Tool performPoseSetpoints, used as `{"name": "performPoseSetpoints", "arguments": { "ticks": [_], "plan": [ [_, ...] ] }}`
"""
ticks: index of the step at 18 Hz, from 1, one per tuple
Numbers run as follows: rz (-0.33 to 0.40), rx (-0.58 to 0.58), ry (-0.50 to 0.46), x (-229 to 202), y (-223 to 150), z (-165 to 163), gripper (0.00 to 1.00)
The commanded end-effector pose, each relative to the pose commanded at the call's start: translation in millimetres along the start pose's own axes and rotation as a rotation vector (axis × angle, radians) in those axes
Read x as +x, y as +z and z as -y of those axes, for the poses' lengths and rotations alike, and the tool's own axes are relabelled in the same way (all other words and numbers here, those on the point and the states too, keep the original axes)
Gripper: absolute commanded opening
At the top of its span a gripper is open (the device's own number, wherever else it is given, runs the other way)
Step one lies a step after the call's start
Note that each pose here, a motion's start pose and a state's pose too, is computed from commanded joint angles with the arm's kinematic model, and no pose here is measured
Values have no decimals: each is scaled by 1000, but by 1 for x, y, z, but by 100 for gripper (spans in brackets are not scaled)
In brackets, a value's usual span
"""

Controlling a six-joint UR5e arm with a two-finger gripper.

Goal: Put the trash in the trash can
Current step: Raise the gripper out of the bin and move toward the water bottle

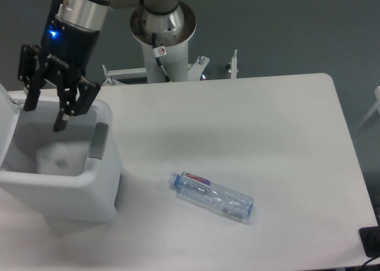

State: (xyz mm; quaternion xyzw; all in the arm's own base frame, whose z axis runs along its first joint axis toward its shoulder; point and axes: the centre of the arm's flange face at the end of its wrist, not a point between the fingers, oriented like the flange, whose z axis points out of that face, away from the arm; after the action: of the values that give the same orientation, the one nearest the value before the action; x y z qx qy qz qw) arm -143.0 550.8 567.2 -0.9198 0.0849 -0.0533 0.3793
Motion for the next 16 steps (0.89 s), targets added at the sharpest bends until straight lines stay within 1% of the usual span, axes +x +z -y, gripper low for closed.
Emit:
{"name": "performPoseSetpoints", "arguments": {
  "ticks": [1, 4, 7, 10, 11, 12, 13, 16],
  "plan": [
    [3, -3, -3, -1, 1, -1, 99],
    [31, -5, -64, -22, -5, -8, 100],
    [96, 3, -165, -65, -27, -25, 100],
    [155, 3, -248, -113, -45, -49, 100],
    [165, 2, -277, -124, -47, -55, 100],
    [177, -2, -315, -136, -48, -63, 100],
    [191, -6, -375, -154, -49, -75, 100],
    [200, -39, -474, -198, -36, -108, 100]
  ]
}}
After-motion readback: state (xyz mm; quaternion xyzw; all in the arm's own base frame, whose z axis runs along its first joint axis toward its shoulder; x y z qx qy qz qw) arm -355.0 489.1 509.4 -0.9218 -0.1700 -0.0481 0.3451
